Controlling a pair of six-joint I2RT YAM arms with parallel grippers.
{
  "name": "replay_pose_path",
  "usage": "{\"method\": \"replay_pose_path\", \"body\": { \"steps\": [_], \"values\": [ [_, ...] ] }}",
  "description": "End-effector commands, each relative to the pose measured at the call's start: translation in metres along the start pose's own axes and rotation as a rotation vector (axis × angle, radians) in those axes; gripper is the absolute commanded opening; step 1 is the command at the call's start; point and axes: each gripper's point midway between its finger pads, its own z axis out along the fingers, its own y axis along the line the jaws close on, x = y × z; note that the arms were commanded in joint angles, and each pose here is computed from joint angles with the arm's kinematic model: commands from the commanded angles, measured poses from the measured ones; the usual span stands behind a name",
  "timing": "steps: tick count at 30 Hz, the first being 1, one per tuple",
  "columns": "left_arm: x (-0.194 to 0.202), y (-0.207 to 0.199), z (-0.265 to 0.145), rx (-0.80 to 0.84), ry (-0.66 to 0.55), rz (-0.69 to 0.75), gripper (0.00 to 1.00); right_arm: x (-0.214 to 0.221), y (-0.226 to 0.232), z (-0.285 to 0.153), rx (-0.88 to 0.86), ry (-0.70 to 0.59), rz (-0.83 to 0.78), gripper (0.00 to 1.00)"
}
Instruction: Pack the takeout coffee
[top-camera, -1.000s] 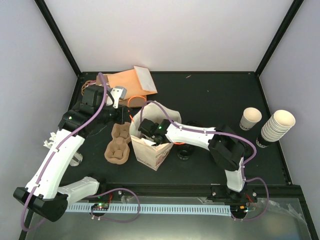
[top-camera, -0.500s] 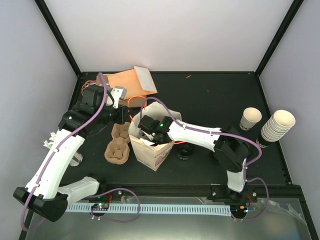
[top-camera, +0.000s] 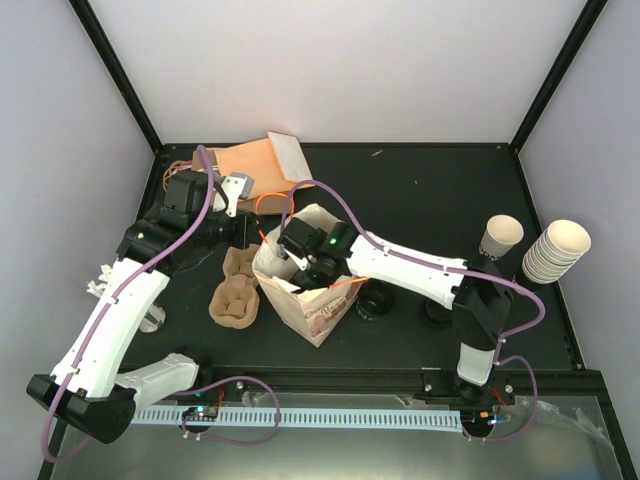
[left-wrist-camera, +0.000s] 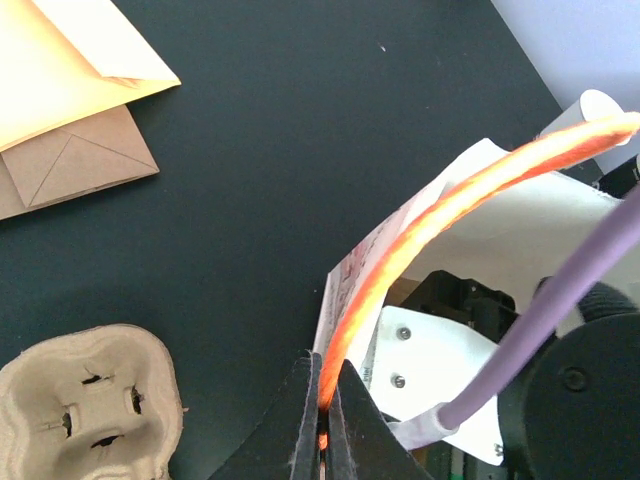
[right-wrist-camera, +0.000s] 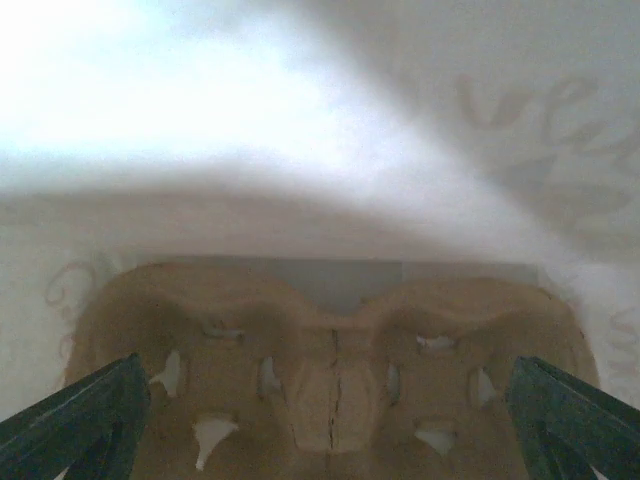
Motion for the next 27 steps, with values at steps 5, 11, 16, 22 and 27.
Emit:
{"method": "replay_pose_path", "body": {
  "steps": [5,11,16,22,27],
  "values": [
    [0.0,-0.003,-0.002,0.019,-0.003,0.012,0.02,-0.011,-0.004,-0.037,0.018,-0.068,-0.004,0.94],
    [0.0,-0.003,-0.003,0.024,-0.004,0.016,0.01,-0.018,-0.006,-0.056,0.021,-0.112,0.005,0.96],
    [-0.001,-0.004,-0.004,0.024,-0.007,0.026,0.01,-0.024,-0.006,-0.069,0.016,-0.153,0.01,0.97],
    [-0.004,-0.005,-0.009,0.015,-0.017,0.043,0.02,-0.034,-0.005,-0.076,0.007,-0.177,0.014,0.91],
    [-0.014,-0.003,-0.02,-0.021,-0.039,0.059,0.02,-0.05,-0.006,-0.089,0.01,-0.23,0.014,0.9]
  ]
}}
